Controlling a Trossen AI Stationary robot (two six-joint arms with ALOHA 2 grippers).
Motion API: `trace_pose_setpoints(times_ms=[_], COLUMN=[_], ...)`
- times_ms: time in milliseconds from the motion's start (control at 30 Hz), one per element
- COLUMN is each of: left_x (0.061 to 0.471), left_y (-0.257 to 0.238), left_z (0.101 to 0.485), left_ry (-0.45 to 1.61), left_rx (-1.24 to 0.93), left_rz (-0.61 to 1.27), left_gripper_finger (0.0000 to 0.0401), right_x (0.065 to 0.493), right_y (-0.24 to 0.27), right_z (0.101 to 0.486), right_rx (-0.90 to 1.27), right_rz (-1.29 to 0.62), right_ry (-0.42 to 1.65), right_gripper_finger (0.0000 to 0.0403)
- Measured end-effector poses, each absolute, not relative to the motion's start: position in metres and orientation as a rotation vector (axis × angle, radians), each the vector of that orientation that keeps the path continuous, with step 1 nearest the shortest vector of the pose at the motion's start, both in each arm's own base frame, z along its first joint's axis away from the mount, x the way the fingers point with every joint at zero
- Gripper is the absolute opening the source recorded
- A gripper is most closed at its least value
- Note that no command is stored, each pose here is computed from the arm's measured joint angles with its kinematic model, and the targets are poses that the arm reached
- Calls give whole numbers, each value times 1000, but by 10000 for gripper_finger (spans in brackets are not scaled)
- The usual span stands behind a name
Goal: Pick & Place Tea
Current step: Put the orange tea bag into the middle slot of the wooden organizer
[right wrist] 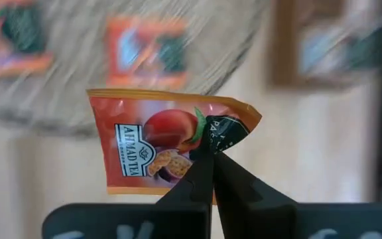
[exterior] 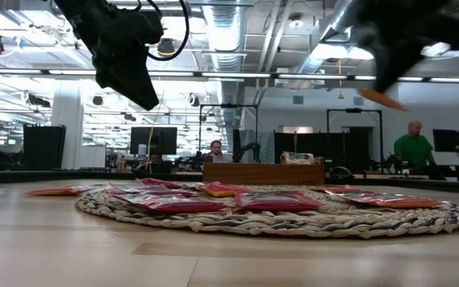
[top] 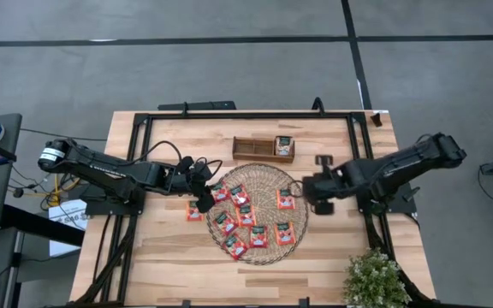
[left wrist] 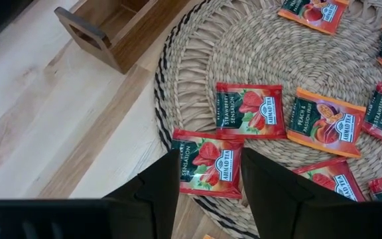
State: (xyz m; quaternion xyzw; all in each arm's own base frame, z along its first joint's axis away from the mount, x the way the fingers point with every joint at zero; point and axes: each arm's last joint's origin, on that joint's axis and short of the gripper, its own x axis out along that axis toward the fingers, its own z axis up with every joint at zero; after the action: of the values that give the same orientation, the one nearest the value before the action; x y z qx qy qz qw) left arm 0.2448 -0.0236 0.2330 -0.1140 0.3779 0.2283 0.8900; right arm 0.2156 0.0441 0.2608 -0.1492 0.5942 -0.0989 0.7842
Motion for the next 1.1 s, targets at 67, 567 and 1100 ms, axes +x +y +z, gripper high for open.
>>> trace_pose_setpoints(times_ms=[67, 567, 1100], left_x=[245, 241, 235], left_y=[-23, -21, 29], left_z=[233, 230, 227], left_ry=[785, 828, 894], left_rx=[-237, -250, -295], left_rz=[474, 510, 668], left_gripper_finger=[152, 151, 151], right_x=[231, 335, 381], right_y=[37, -48, -68], right_z=[273, 285, 213], right_rx=[-388, -639, -770], right_rz=[-267, -553, -658], right_ry=[1251, 1161, 1257], right_gripper_finger=[1, 0, 0])
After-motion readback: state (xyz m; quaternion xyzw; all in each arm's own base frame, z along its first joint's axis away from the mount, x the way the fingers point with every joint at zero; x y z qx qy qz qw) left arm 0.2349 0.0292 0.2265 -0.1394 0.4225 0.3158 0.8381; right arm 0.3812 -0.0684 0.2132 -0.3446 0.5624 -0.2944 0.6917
